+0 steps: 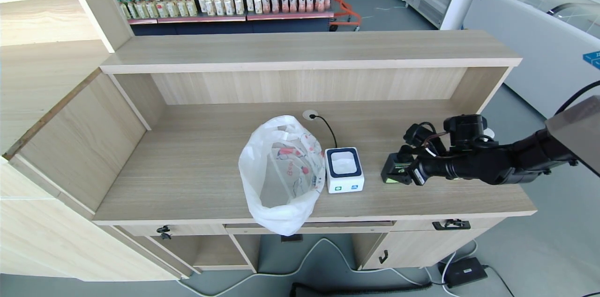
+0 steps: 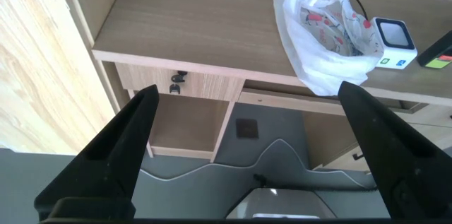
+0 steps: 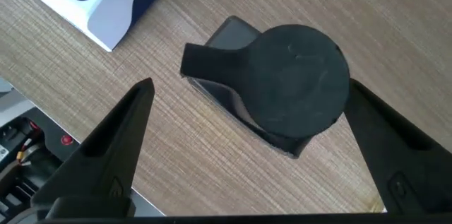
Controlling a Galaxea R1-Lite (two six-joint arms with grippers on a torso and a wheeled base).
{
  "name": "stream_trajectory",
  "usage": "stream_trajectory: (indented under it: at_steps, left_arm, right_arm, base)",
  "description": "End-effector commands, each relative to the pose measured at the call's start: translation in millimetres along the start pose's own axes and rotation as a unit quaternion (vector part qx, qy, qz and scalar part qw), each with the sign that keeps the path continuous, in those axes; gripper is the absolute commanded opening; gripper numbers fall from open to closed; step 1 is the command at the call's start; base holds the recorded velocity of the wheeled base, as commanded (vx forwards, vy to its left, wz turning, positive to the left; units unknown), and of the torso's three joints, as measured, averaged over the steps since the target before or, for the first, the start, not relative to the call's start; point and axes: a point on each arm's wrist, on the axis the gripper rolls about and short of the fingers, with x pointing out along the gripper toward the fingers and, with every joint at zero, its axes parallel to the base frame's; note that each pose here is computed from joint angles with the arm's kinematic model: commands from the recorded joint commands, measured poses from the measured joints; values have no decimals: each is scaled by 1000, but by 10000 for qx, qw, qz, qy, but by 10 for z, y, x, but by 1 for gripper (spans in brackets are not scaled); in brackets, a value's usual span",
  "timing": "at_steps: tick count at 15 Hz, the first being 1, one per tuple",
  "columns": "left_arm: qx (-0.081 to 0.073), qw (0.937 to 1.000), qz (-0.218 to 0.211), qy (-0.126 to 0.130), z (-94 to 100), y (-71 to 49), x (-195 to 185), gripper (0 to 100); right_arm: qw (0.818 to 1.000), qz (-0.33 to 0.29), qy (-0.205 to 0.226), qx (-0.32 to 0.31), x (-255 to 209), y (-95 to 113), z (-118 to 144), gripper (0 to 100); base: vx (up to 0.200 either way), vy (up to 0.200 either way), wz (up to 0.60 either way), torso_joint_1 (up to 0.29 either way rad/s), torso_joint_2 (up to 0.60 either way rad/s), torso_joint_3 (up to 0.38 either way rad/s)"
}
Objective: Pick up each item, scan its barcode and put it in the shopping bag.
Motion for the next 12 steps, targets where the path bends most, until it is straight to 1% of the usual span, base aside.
stream_trajectory:
  at_steps: [1, 4, 5, 9, 12]
  left_arm:
    - [-1, 10000, 0, 4, -3, 1, 1, 100]
    - [-1, 10000, -1, -4, 1, 0, -1, 100]
    - [-1, 10000, 0, 4, -3, 1, 1, 100]
    - [-1, 10000, -1, -4, 1, 0, -1, 100]
    - [-1, 10000, -1, -4, 1, 0, -1, 100]
  right_arm:
    - [10000, 56, -17, -36, 116, 18, 1, 100]
    - [9999, 64, -4, -126, 204, 8, -31, 100]
    - [9998, 41, -25, -172, 223, -13, -27, 0]
    - [9998, 71, 17, -187, 327, -11, -86, 0]
    - [9996, 160, 66, -242, 371, 41, -123, 0]
  base:
    - [0, 0, 0, 0, 0, 0]
    - [0, 0, 0, 0, 0, 0]
    - [0, 0, 0, 0, 0, 0]
    - [0, 0, 0, 0, 0, 0]
    - [0, 0, 0, 0, 0, 0]
